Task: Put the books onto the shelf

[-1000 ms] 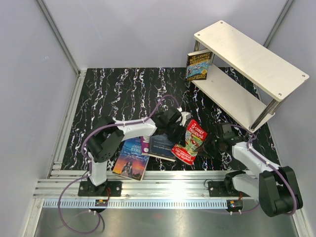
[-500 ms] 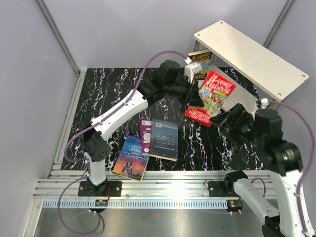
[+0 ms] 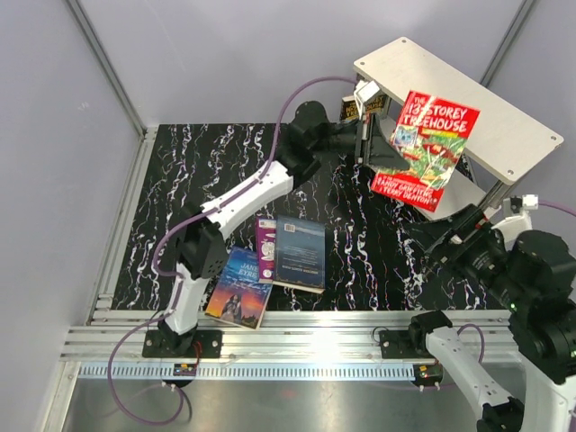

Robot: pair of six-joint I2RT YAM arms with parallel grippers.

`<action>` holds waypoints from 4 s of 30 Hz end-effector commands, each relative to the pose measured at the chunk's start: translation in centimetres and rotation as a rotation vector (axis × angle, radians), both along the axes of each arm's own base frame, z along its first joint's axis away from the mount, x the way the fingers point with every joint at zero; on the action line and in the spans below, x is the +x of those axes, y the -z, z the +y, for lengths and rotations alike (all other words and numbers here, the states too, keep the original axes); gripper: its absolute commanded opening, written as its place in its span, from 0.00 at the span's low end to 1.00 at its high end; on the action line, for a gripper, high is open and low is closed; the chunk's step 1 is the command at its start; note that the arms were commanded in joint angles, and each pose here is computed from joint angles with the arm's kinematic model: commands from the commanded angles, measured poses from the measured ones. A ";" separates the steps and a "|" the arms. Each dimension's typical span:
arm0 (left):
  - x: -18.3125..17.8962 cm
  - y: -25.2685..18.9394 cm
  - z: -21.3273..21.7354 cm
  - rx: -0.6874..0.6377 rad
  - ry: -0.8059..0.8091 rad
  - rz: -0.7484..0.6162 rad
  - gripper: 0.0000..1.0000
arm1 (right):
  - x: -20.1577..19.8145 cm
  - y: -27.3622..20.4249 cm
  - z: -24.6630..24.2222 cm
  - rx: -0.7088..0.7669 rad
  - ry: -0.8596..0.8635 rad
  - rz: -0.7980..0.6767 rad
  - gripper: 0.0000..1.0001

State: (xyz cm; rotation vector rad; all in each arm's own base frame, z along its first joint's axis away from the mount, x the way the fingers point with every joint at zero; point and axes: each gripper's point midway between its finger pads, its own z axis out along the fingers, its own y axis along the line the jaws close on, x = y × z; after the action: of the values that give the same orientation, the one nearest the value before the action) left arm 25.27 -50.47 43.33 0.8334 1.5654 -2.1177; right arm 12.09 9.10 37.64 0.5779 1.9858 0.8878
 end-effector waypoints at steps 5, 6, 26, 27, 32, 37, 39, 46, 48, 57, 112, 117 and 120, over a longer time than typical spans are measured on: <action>-5.8 -4.2 5.3 -0.117 0.118 -0.014 0.00 | 1.4 -6.0 -2.4 -0.120 0.089 -0.206 1.00; -6.4 -5.1 5.8 -0.156 0.129 -0.039 0.00 | 1.5 -5.8 -2.8 -0.145 0.105 -0.201 1.00; -12.8 -6.5 4.8 -0.147 0.283 0.067 0.00 | 5.8 -7.7 -1.2 -0.085 0.092 -0.318 0.74; -12.9 -6.4 4.5 -0.148 0.282 0.064 0.00 | 5.7 -7.9 -1.1 -0.069 0.090 -0.320 0.42; -11.7 -4.9 3.0 -0.099 0.234 0.124 0.03 | 5.4 -8.5 -1.6 -0.060 0.119 -0.324 0.00; -9.7 -2.3 1.8 0.026 0.079 0.084 0.99 | 5.4 -11.0 -4.2 -0.127 0.244 -0.349 0.00; -7.0 2.5 1.8 0.238 -0.072 0.114 0.99 | 7.0 -11.8 -4.8 -0.167 0.283 -0.331 0.00; -2.8 8.7 8.3 0.397 -0.369 0.235 0.99 | 11.0 -17.4 -9.2 -0.367 0.519 -0.359 0.00; -2.4 10.9 10.1 0.468 -0.409 0.245 0.99 | 12.6 -18.5 -10.3 -0.440 0.574 -0.362 0.00; -3.5 14.3 16.4 0.545 -0.516 0.239 0.99 | 20.4 -14.5 -16.0 -0.499 0.542 -0.175 0.00; -0.5 25.8 25.2 1.012 -0.698 0.187 0.99 | 11.8 1.3 -5.7 0.047 0.174 0.102 1.00; -0.6 29.2 26.2 1.114 -0.693 0.210 0.99 | 11.6 11.6 -2.1 -0.112 0.076 0.355 1.00; -0.4 30.1 26.6 1.145 -0.702 0.208 0.99 | 12.3 14.4 1.6 -0.276 -0.002 0.436 1.00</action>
State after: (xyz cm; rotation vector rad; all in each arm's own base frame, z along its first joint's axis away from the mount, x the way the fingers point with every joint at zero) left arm 24.14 -24.83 14.00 0.2000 2.6762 -0.8139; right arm 22.26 9.52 23.99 0.7366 2.4686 0.6859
